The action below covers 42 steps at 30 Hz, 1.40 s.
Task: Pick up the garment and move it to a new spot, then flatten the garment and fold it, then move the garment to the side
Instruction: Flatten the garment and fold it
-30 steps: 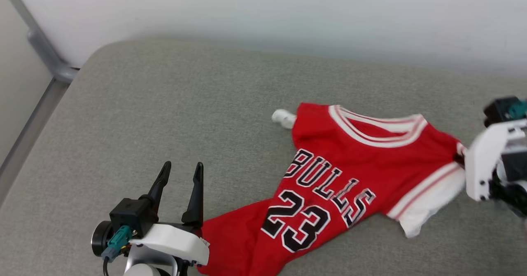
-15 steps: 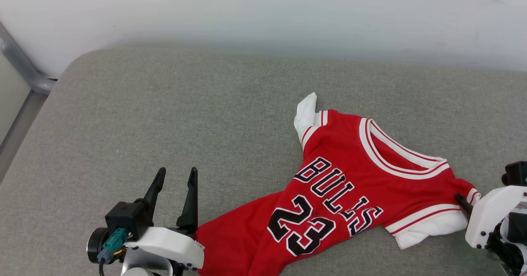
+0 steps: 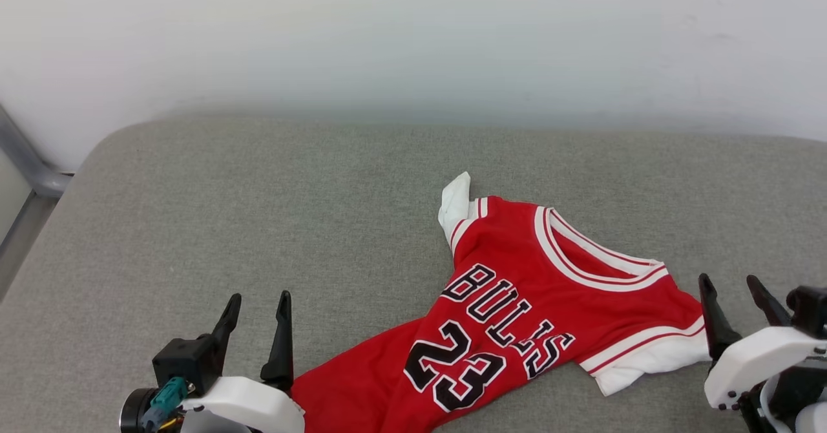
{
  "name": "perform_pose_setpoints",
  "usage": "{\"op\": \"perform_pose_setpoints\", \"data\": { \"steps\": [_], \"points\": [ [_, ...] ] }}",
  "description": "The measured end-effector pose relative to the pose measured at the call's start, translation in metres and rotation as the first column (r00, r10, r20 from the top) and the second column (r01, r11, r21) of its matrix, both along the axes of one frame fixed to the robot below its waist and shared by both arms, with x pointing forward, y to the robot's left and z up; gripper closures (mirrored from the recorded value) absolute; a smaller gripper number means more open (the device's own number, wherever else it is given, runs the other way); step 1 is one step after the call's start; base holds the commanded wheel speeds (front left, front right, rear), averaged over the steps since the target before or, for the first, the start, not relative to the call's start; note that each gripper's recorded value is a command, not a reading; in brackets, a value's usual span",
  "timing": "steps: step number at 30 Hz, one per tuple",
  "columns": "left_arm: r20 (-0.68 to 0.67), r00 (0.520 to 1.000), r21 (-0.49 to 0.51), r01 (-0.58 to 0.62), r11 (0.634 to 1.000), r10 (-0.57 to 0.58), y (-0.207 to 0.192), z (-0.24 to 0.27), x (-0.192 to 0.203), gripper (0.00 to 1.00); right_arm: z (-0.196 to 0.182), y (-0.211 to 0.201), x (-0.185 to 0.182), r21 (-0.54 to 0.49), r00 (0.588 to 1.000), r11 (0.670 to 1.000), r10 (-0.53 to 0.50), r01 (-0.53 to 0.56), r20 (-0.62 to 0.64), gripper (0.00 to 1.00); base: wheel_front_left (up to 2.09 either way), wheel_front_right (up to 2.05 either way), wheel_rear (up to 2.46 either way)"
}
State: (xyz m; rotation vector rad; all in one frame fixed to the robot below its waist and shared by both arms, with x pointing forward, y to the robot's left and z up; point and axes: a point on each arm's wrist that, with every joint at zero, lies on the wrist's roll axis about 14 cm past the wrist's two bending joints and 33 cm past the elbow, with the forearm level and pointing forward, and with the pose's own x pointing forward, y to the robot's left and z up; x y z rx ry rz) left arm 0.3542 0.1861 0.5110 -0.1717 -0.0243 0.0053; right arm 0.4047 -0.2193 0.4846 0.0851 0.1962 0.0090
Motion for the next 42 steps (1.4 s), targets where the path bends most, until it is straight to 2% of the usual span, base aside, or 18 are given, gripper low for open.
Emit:
{"op": "perform_pose_setpoints", "data": {
  "steps": [3,8,16,22,26,34,42],
  "points": [
    [0.004,1.000,0.002,0.007,1.000,-0.007,-0.002,0.003,-0.003,0.00,0.013,0.003,-0.012,-0.043,0.997,0.999,0.005,-0.002,0.072,0.00,0.00,0.00,0.00],
    [0.003,1.000,0.007,0.012,1.000,-0.012,-0.003,0.004,-0.004,0.00,0.026,0.014,-0.033,-0.061,0.991,0.998,0.017,-0.009,0.130,0.00,0.00,0.00,0.00],
    [-0.019,0.999,0.028,0.042,0.999,-0.042,-0.008,0.004,0.002,0.00,0.032,0.021,-0.063,-0.052,0.989,0.999,0.016,-0.008,0.146,0.00,0.00,0.00,0.00],
    [-0.072,0.986,0.021,0.153,0.988,-0.152,-0.030,0.004,0.023,0.00,0.034,0.018,-0.074,-0.019,0.990,1.000,-0.004,0.007,0.142,0.00,0.00,0.00,0.00],
    [-0.103,0.960,0.024,0.264,0.964,-0.260,-0.056,0.014,0.052,0.00,0.033,0.014,-0.074,-0.014,0.991,1.000,-0.017,0.019,0.134,0.00,0.00,0.00,0.00],
    [-0.154,0.901,0.025,0.415,0.910,-0.406,-0.101,0.028,0.126,0.00,0.029,0.001,-0.056,-0.008,0.990,0.998,-0.063,0.065,0.129,0.00,0.00,0.00,0.00],
    [-0.360,0.792,0.014,0.532,0.846,-0.492,-0.140,-0.007,0.183,0.00,0.009,-0.013,-0.046,-0.016,0.992,0.994,-0.108,0.109,0.073,0.00,0.00,0.00,0.00]
  ]
}}
